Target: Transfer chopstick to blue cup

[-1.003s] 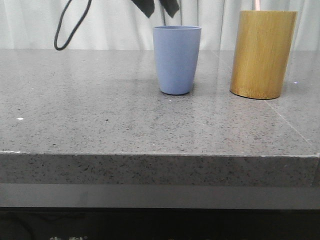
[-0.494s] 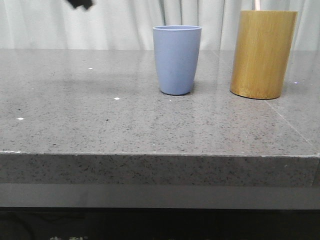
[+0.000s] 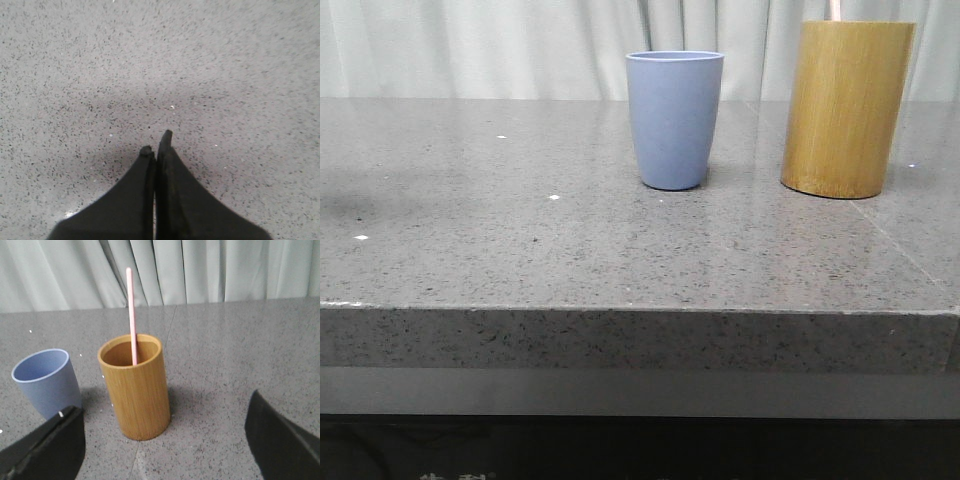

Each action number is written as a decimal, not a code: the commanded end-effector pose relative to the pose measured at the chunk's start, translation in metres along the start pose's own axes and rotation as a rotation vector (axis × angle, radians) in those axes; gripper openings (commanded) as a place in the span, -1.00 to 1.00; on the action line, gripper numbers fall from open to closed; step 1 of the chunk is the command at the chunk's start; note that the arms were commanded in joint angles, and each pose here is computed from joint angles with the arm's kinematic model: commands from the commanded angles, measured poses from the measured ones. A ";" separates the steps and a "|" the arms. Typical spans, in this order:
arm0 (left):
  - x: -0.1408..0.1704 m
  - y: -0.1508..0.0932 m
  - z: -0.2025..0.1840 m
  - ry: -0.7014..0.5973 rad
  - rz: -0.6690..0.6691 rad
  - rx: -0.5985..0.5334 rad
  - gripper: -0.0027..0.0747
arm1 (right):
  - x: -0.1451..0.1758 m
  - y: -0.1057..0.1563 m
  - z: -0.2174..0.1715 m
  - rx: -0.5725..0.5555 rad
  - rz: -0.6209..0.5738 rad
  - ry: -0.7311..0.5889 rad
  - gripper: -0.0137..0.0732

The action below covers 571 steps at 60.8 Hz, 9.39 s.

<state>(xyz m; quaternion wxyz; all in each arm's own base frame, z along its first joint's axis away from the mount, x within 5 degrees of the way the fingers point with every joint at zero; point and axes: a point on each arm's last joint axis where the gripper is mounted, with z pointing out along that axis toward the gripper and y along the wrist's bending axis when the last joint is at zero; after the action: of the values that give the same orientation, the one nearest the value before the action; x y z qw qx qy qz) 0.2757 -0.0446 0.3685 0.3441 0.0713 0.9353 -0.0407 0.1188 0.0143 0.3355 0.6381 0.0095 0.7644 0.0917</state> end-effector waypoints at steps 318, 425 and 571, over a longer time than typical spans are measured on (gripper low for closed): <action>0.208 0.000 -0.109 -0.822 0.016 0.001 -0.98 | -0.146 0.044 0.123 -0.099 -0.069 0.063 -0.82; 0.208 0.000 -0.109 -0.822 0.016 0.001 -0.98 | 0.030 0.001 -0.058 -0.086 -0.033 -0.204 -0.82; 0.276 0.009 -0.024 -0.921 -0.064 -0.074 -0.98 | 0.103 -0.017 -0.044 0.020 0.004 -0.169 -0.82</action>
<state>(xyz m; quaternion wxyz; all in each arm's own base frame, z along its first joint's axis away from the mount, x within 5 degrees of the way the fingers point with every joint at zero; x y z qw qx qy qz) 0.0559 -0.0048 0.1991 0.6865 0.0127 0.7258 -0.0420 0.0600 0.0088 0.2410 0.6642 0.0071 0.7418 0.0919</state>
